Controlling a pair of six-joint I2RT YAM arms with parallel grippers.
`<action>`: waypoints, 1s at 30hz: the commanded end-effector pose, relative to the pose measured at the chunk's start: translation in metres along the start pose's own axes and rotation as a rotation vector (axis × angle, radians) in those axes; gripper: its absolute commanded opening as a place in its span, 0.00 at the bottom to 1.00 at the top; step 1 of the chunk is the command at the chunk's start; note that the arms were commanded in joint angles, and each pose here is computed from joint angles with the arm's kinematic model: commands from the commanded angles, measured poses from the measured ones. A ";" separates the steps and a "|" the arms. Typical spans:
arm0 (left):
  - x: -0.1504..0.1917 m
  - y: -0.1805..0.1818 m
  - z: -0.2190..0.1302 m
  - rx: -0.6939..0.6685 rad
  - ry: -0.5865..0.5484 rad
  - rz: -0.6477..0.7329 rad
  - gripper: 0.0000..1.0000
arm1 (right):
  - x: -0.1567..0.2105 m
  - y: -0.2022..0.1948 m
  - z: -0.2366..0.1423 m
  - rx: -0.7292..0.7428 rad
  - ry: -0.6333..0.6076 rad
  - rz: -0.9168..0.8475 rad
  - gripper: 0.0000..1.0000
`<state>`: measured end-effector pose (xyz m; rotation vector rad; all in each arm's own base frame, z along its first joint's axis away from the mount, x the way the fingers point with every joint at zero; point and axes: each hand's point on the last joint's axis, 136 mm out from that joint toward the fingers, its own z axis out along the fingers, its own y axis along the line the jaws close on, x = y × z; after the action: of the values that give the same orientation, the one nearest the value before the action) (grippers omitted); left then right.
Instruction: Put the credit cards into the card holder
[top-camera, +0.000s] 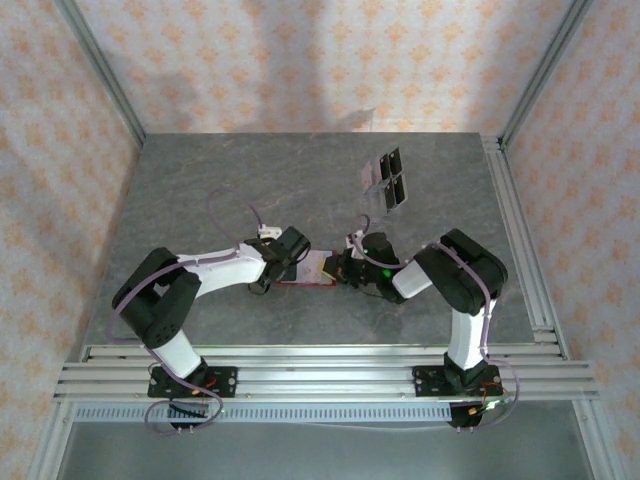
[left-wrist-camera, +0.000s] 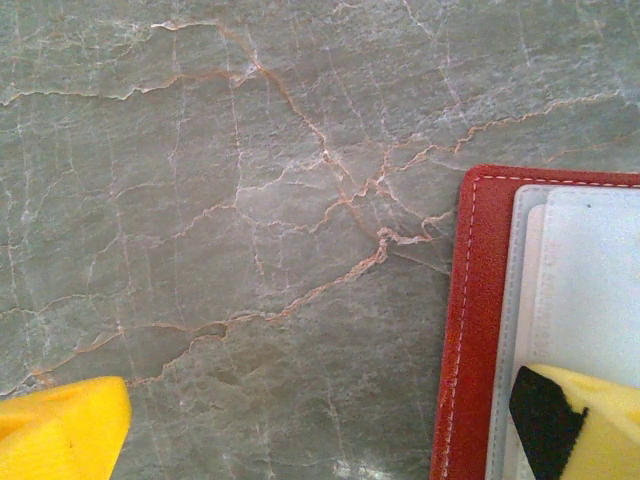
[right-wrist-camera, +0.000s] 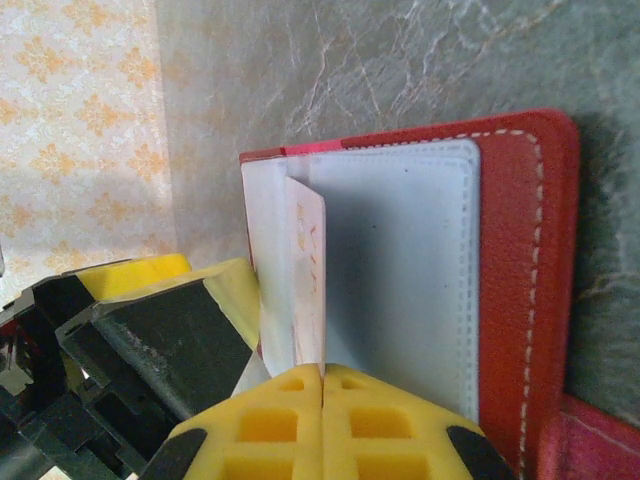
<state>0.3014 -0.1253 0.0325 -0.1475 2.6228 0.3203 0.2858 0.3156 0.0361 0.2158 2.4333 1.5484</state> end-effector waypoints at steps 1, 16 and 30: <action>0.022 0.016 0.009 -0.081 0.054 0.058 1.00 | 0.005 0.001 0.005 -0.010 0.019 -0.009 0.00; 0.023 0.016 0.010 -0.079 0.055 0.057 1.00 | 0.009 0.001 0.013 -0.011 0.043 -0.006 0.00; 0.024 0.016 0.009 -0.074 0.056 0.052 1.00 | 0.011 0.001 0.023 0.016 0.065 -0.011 0.00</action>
<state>0.3013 -0.1253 0.0321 -0.1481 2.6225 0.3198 0.2877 0.3345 0.0357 0.1779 2.4450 1.5741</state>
